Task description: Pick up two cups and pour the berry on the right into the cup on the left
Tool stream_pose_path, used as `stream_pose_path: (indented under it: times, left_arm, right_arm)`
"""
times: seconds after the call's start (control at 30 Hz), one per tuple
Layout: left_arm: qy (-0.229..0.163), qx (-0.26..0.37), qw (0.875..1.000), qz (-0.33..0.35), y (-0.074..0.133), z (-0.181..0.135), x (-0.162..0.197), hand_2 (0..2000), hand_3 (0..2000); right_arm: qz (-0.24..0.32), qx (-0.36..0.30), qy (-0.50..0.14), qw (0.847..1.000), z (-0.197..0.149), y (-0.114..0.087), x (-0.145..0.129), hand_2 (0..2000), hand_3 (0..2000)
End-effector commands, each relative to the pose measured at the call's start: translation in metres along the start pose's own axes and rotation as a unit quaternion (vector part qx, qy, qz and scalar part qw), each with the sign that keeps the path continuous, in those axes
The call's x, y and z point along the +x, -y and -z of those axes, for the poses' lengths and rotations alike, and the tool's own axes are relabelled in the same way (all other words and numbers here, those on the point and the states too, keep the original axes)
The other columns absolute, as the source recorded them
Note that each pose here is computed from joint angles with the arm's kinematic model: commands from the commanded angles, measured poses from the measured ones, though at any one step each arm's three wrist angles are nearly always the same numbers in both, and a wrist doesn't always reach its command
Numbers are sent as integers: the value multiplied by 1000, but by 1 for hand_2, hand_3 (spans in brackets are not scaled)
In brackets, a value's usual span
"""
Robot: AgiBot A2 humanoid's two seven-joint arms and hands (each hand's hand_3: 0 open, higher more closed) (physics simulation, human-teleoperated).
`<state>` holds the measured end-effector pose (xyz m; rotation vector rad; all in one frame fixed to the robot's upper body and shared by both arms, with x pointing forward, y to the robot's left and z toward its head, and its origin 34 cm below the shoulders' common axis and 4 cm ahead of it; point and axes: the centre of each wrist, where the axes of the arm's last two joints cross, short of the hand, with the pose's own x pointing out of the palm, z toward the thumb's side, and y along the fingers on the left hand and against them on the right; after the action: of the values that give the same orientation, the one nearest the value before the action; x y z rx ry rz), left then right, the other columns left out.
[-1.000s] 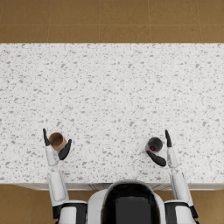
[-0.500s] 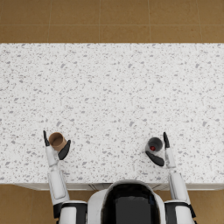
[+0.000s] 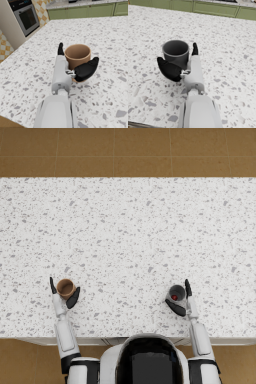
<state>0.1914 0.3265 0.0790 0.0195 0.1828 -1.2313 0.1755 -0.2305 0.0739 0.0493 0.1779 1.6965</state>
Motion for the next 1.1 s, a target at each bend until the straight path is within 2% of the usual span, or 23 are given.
stream_pose_path:
  times: [0.03,0.47,0.5,0.53,0.57,0.6,0.63,0.73,0.8,0.93,1.1]
  left_arm:
    - [2,-20,1000,-4,-6,10,-2,0,0]
    - [10,-37,999,-10,-14,20,-1,0,0]
    - [10,-35,999,-9,-13,19,0,1361,327]
    - [10,-32,999,-6,-13,17,-2,2000,653]
    - [10,-30,999,2,-13,16,-2,2000,980]
    - [9,-28,999,14,-11,15,0,2000,1280]
    - [8,-24,999,24,-10,13,2,2000,1280]
    - [7,6,999,45,-8,-3,9,2000,1280]
    - [7,50,997,61,-3,-26,16,2000,1280]
    - [11,131,985,112,12,-68,44,2000,1280]
    - [23,180,968,172,17,-94,83,2000,1280]
  right_arm:
    - [-2,5,3,1000,3,3,2,0,0]
    - [3,12,13,1000,9,9,5,0,0]
    - [3,12,14,1000,9,12,6,0,0]
    - [1,10,14,1000,9,10,6,1361,327]
    - [-16,8,13,1000,7,9,5,2000,653]
    - [-35,7,12,999,6,9,5,2000,980]
    - [-52,3,12,999,4,9,5,2000,1280]
    - [-81,-9,12,997,-3,7,3,2000,1280]
    - [-89,-37,10,995,-16,4,3,2000,1280]
    - [-101,-123,8,987,-59,5,13,2000,1280]
    - [-90,-204,22,975,-100,25,23,2000,1280]
